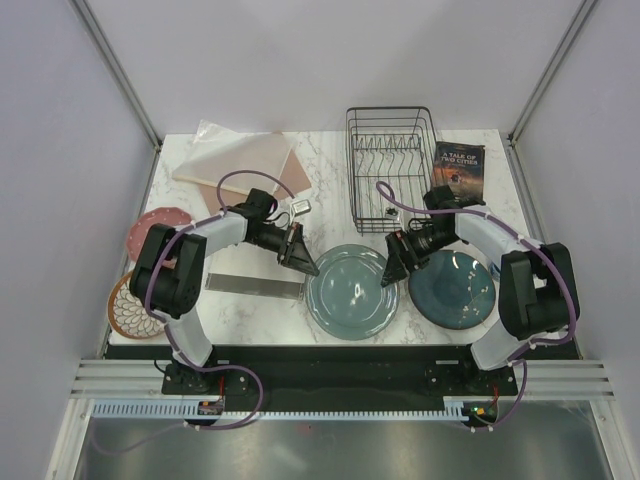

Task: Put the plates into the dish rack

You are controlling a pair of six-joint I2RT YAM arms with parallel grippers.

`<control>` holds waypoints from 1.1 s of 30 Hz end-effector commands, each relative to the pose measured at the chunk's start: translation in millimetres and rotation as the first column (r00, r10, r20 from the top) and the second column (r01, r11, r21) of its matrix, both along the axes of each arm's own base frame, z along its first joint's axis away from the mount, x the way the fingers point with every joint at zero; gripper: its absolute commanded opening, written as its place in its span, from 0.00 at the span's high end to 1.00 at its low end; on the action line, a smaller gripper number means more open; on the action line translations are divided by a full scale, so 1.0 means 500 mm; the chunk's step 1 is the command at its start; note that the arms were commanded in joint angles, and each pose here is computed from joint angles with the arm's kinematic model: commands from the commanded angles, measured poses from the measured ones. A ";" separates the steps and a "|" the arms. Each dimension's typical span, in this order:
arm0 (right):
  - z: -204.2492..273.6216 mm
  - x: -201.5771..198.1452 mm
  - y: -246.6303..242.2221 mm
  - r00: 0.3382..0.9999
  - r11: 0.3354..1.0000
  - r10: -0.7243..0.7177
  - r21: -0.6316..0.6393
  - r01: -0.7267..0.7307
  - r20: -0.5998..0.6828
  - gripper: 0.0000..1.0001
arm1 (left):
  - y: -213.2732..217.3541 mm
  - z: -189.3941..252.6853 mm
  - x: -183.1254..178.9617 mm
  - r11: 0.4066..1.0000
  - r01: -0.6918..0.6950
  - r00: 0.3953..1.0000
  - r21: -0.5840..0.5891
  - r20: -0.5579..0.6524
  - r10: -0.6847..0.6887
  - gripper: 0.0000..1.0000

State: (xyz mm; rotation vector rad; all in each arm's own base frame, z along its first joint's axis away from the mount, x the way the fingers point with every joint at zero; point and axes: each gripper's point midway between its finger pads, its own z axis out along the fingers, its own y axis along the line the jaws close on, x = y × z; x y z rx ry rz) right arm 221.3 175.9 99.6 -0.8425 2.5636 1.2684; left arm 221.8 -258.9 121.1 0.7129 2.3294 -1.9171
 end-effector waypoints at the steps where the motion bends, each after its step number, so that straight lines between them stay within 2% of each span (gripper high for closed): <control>1: 0.023 0.005 0.023 0.999 0.996 0.029 0.084 -0.030 0.013 0.03 | 0.013 0.200 -0.053 0.911 0.126 0.982 -0.392 -0.078 -0.170 0.98; 9: 0.056 0.008 0.048 0.998 0.985 0.058 0.162 -0.061 0.021 0.29 | 0.009 0.198 -0.042 0.907 0.127 0.981 -0.401 -0.083 -0.174 0.98; 10: 0.059 0.006 0.051 0.998 0.983 0.063 0.169 -0.066 0.020 0.36 | 0.009 0.196 -0.040 0.907 0.127 0.981 -0.401 -0.083 -0.174 0.98; 15: 0.060 -0.011 0.056 0.996 0.982 0.086 0.167 -0.086 0.010 0.39 | 0.003 0.173 -0.024 0.909 0.117 0.981 -0.401 -0.099 -0.170 0.98; 18: 0.055 -0.028 0.059 0.994 0.980 0.110 0.168 -0.109 -0.002 0.46 | -0.001 0.167 -0.010 0.909 0.114 0.981 -0.402 -0.101 -0.168 0.98; 19: 0.057 -0.031 0.063 0.993 0.979 0.116 0.171 -0.114 -0.002 0.54 | -0.003 0.167 -0.007 0.908 0.117 0.981 -0.403 -0.097 -0.169 0.98; 24: 0.070 -0.023 0.067 0.993 0.978 0.119 0.168 -0.121 0.019 0.75 | -0.010 0.150 0.008 0.915 0.109 0.981 -0.389 -0.106 -0.162 0.98; 27: 0.079 -0.017 0.064 0.992 0.981 0.116 0.151 -0.122 0.044 0.96 | -0.013 0.135 0.012 0.927 0.100 0.982 -0.362 -0.112 -0.150 0.98; 28: 0.083 -0.017 0.063 0.992 0.982 0.115 0.145 -0.121 0.046 1.00 | -0.015 0.128 0.013 0.934 0.097 0.984 -0.344 -0.105 -0.141 0.97; 30: 0.099 -0.011 0.059 0.989 0.984 0.120 0.125 -0.131 0.088 1.00 | -0.012 0.118 0.014 0.949 0.075 0.985 -0.307 -0.123 -0.118 0.85; 31: 0.105 -0.013 0.055 0.988 0.985 0.124 0.111 -0.134 0.092 1.00 | -0.012 0.106 0.017 0.957 0.074 0.994 -0.281 -0.052 -0.092 0.76; 32: 0.110 -0.009 0.049 0.985 0.987 0.126 0.086 -0.136 0.117 1.00 | -0.007 0.100 0.020 0.965 0.065 0.997 -0.255 -0.016 -0.071 0.47; 33: 0.117 0.007 0.042 0.978 0.989 0.133 0.046 -0.142 0.163 1.00 | 0.003 0.089 0.025 0.976 0.039 0.999 -0.214 -0.003 -0.041 0.37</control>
